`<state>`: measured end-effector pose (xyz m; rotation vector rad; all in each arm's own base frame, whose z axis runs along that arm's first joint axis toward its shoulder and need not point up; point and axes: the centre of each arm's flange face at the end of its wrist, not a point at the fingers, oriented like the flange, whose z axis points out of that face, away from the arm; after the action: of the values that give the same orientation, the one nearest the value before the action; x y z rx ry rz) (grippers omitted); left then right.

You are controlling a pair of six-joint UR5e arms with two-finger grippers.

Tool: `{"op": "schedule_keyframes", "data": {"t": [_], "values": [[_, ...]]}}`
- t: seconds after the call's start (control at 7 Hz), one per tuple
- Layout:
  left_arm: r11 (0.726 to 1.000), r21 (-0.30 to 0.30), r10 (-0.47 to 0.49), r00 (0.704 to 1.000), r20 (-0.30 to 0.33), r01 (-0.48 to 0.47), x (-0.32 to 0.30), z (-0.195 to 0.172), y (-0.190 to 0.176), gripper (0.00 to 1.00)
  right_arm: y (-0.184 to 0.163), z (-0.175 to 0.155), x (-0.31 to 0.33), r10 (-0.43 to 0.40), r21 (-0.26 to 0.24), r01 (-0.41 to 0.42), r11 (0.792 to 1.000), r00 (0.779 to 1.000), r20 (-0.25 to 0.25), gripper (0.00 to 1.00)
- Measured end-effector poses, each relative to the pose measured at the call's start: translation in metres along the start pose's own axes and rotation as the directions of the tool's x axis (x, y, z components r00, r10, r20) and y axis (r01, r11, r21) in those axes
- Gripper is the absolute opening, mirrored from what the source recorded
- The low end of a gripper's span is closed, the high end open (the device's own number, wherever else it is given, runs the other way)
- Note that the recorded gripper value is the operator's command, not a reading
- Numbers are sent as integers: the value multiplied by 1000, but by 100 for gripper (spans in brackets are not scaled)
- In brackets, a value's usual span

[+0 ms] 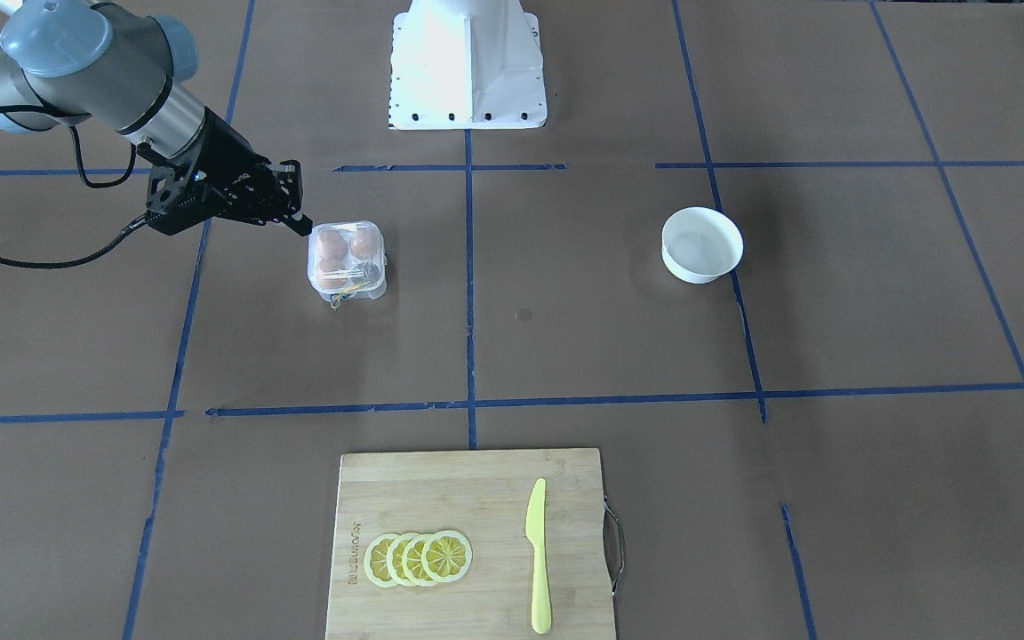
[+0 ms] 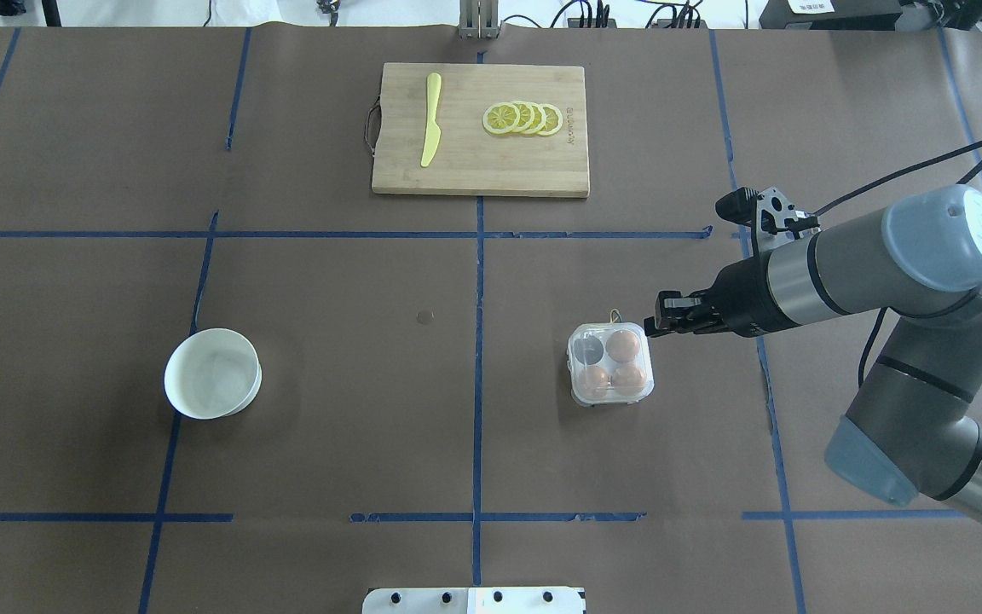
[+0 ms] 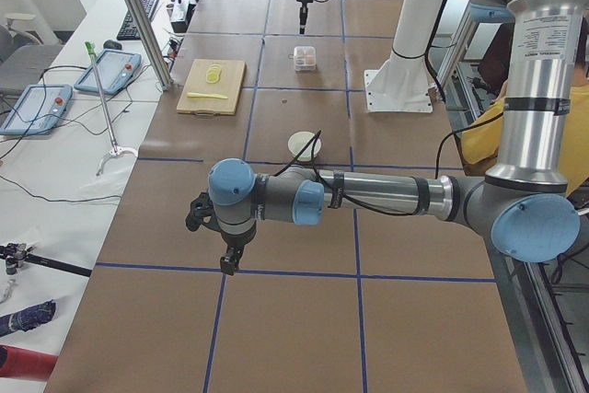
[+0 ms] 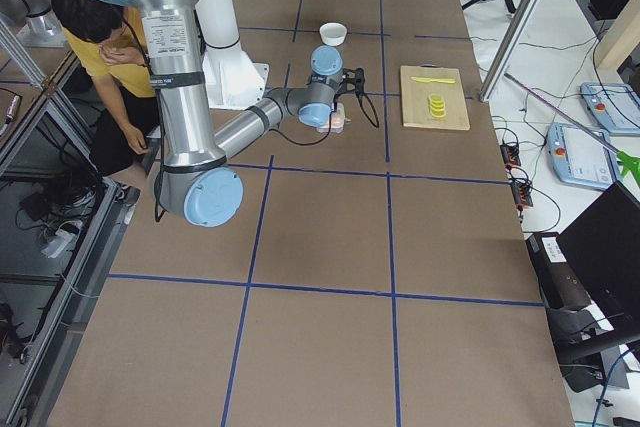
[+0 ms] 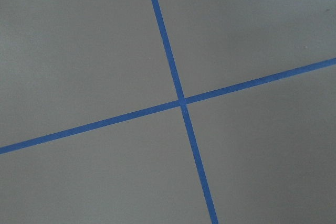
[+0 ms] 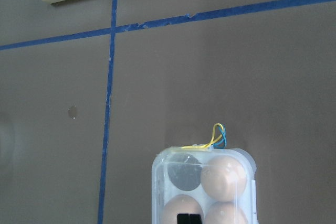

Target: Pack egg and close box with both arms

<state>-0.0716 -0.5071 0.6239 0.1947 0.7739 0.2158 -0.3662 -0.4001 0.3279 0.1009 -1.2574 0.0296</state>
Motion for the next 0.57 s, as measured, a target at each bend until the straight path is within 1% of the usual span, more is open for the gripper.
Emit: {"op": "schedule_keyframes", "data": {"t": [0.14, 0.43, 0.57], "values": [[1000, 0, -1, 1000, 0, 1, 0, 0, 0, 100, -9, -4, 8, 25, 9, -25, 1000, 999, -35, 0], [1000, -1, -2, 1000, 0, 2, -1, 0, 1, 100, -30, -17, 44, 94, 39, -89, 995, 984, -152, 0], [1000, -1, -2, 1000, -1, 2, -1, 0, 1, 100, -35, -28, 78, 97, 52, -88, 995, 972, -213, 0]]}}
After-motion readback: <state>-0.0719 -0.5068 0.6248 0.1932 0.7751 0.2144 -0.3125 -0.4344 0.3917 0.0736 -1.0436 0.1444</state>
